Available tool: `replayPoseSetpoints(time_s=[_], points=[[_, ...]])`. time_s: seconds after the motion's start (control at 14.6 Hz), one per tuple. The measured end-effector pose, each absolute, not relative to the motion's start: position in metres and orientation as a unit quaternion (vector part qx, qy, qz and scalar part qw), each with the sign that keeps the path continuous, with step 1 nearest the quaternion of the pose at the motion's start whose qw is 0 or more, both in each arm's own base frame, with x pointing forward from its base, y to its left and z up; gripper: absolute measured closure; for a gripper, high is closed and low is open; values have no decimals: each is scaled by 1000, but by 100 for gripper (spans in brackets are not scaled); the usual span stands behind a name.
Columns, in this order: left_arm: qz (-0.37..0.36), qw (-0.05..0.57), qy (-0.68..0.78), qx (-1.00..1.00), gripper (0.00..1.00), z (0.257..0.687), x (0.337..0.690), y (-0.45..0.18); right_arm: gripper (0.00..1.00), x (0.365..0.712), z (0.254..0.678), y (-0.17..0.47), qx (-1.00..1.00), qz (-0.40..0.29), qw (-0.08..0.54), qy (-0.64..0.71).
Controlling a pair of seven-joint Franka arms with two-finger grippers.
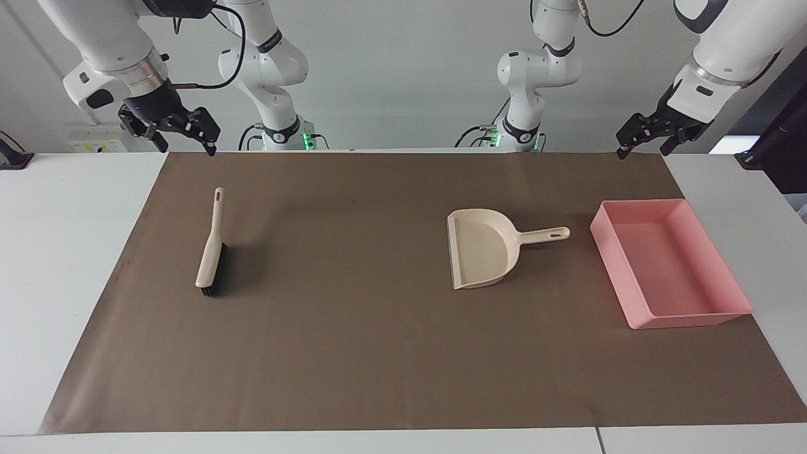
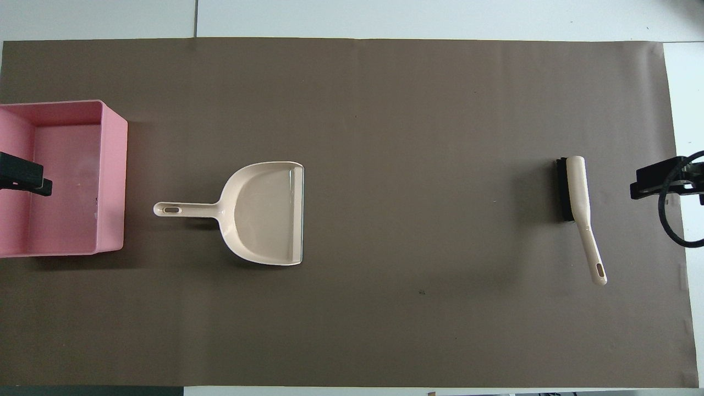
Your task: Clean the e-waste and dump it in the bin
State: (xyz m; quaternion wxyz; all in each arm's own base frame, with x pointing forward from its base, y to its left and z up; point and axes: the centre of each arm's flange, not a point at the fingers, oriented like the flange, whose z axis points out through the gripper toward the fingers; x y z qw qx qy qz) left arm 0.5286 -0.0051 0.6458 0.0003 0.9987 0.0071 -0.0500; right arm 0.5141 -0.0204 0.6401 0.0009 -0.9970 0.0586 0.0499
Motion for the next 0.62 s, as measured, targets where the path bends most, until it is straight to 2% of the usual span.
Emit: replayPoseSetpoints(time_s=[0.62], points=[[-43, 2, 0, 999, 1, 633, 530, 7, 0, 517, 642, -24, -998, 37, -21, 54]])
